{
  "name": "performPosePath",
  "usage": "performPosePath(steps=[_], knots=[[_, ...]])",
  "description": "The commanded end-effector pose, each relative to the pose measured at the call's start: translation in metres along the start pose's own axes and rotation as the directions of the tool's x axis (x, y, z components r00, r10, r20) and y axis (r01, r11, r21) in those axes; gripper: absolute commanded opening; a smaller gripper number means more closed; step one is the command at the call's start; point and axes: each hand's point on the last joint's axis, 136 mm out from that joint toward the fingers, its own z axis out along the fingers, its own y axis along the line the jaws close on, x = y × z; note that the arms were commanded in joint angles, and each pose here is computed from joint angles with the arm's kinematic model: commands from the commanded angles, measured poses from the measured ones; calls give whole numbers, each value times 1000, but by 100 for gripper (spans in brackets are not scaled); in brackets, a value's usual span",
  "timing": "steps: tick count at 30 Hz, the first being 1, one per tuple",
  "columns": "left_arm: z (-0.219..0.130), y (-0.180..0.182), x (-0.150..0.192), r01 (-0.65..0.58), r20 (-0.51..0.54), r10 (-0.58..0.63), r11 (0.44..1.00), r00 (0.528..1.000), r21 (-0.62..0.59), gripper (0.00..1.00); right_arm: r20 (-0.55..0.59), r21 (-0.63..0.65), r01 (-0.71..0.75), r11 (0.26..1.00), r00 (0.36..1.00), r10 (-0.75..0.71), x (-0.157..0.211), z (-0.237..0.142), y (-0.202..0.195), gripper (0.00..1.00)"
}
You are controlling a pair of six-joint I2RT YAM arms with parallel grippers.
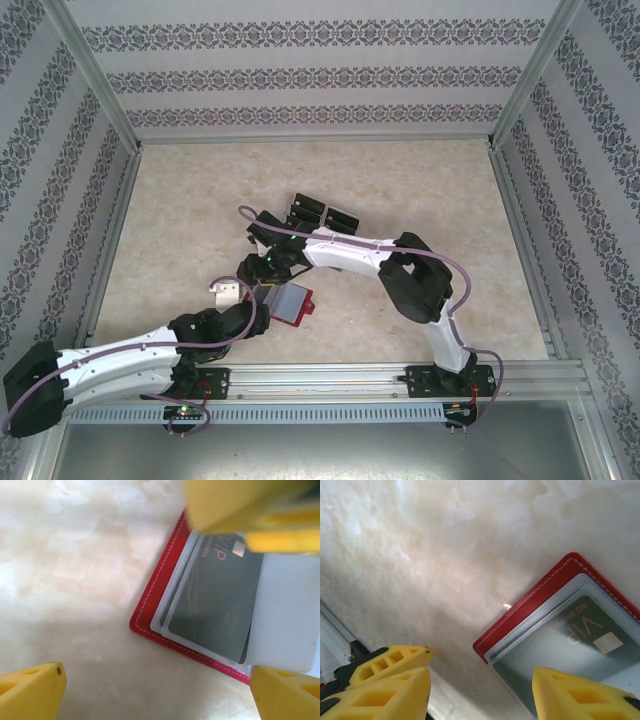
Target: Put the credit cards into the card holder
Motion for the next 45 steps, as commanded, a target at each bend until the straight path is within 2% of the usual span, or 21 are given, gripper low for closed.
performPosePath(steps=[1,7,14,20,24,31,34,36,38,41,45], knots=[[-9,7,-11,30,46,-28,999,999,-36,96,128,-43,19,999,992,-13,-19,-51,17,57],[-15,23,-17,46,69,-38,992,997,-119,99,178,65,11,998,984,-22,-5,-82,-12,57],[-13,17,-23,31,72,-21,991,997,-133,100,131,367,18,930,989,-71,36,-74,-79,57],[-18,14,-37,12,94,1,989,996,-145,100,81,523,52,851,991,-110,60,-61,-106,57],[-20,15,-41,19,108,-4,990,994,-139,100,65,574,46,818,993,-101,71,-57,-125,57],[-21,12,-43,9,104,5,991,995,-136,100,47,573,37,819,996,-78,85,-52,-140,54],[-21,10,-44,8,101,6,991,995,-133,100,37,568,42,822,996,-77,88,-50,-141,43],[-21,8,-45,5,102,9,992,995,-128,100,34,564,46,825,996,-79,89,-49,-141,31],[-20,5,-46,2,102,10,992,995,-124,100,32,564,50,825,996,-83,89,-50,-143,15],[-20,2,-47,-3,101,15,993,995,-119,100,32,567,54,822,996,-87,89,-53,-145,0],[-19,-3,-49,-9,102,20,994,995,-108,100,49,572,39,819,995,-82,81,-64,-153,0]])
